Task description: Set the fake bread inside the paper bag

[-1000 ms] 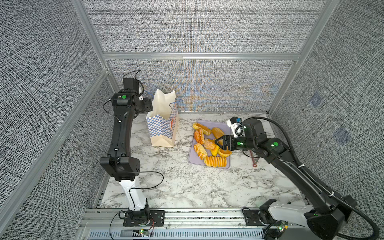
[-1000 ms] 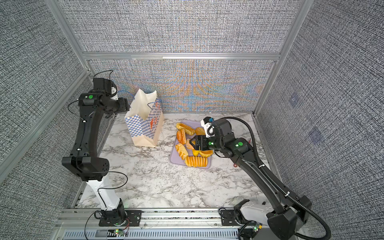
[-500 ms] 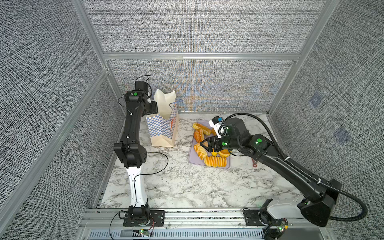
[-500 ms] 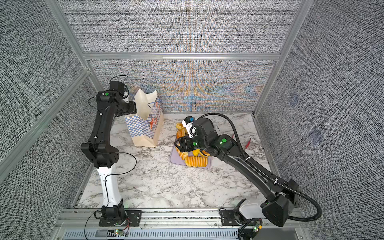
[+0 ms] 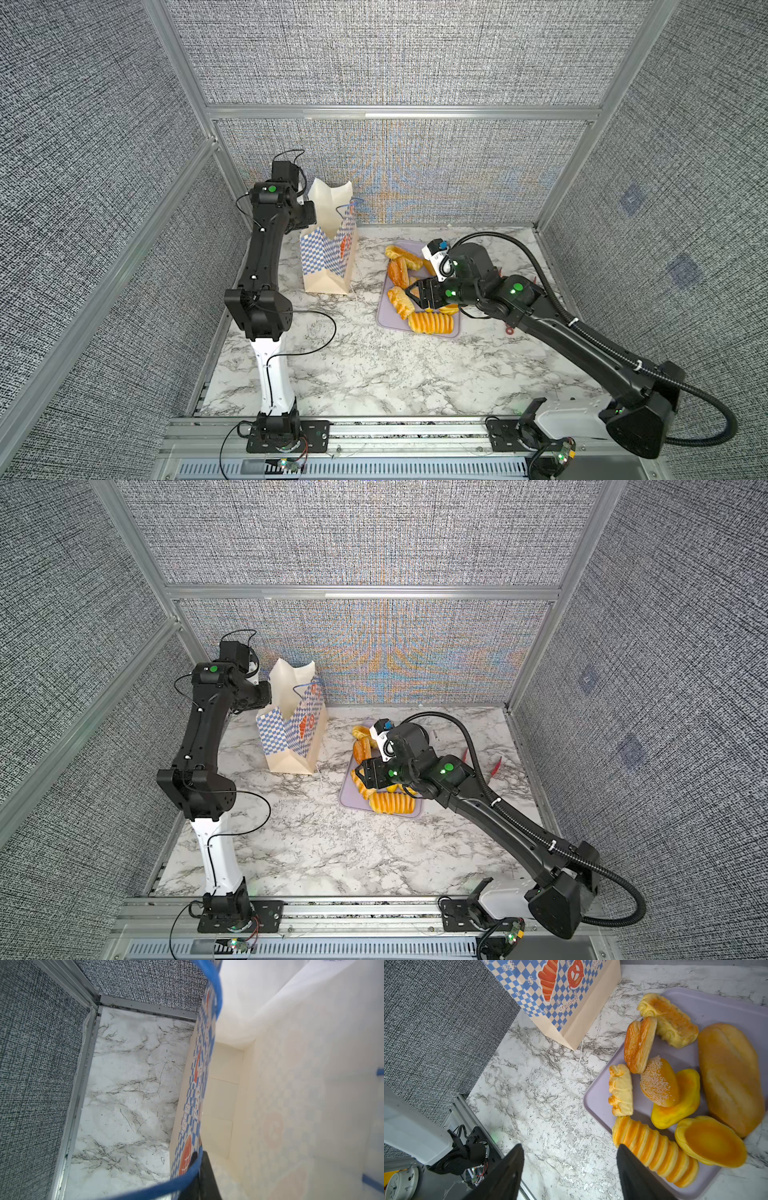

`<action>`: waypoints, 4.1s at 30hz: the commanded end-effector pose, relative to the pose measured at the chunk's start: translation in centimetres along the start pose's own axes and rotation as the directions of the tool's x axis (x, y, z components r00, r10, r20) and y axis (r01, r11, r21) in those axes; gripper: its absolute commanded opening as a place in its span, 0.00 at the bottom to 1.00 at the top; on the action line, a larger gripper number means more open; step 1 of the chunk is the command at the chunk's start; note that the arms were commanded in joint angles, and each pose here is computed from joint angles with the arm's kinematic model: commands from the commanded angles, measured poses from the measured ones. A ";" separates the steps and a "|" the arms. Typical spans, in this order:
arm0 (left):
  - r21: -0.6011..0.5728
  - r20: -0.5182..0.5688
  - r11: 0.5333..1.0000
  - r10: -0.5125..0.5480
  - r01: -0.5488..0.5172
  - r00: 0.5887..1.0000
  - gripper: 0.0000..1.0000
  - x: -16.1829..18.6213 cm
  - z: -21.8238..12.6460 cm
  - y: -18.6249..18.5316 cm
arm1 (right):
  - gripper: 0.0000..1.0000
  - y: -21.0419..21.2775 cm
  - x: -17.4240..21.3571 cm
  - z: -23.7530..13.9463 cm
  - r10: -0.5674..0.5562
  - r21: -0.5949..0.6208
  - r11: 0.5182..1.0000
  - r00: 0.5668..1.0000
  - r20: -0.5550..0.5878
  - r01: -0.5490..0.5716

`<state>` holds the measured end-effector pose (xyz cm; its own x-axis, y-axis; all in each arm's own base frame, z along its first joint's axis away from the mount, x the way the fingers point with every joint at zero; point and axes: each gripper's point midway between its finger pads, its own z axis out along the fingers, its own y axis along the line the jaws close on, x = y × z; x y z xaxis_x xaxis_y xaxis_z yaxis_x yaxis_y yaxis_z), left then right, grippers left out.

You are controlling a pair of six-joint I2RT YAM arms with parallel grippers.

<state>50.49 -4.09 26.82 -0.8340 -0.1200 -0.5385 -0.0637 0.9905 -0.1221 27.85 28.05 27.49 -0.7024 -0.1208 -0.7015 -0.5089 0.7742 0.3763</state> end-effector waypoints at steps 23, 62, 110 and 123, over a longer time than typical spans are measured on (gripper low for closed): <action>0.196 -0.042 0.973 -0.116 0.122 0.992 0.00 12.5 -9.6 -1.5 | 0.99 -4.8 0.6 -2.0 0.092 0.097 0.991 0.996 0.021 -0.094; 0.198 0.169 0.963 -0.219 0.185 0.961 0.98 17.2 -17.0 0.6 | 0.99 -25.0 11.8 -9.6 0.532 0.622 0.612 0.836 0.132 -0.488; 0.338 0.266 0.924 -0.274 0.177 0.924 0.98 17.8 -15.8 -0.9 | 0.84 -40.2 15.5 -1.2 0.671 0.811 0.508 0.724 -0.162 -0.290; 0.329 0.267 0.926 -0.277 0.183 0.923 0.98 18.0 -15.8 -0.7 | 0.73 -40.5 16.3 -0.5 0.678 0.811 0.508 0.715 -0.170 -0.289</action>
<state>26.66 -5.99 29.93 -0.6211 -0.4028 -0.6723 -0.0363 0.8717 -0.4887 37.43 -5.25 1.81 -0.9280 0.3350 -0.1628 0.3494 0.9344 -0.0688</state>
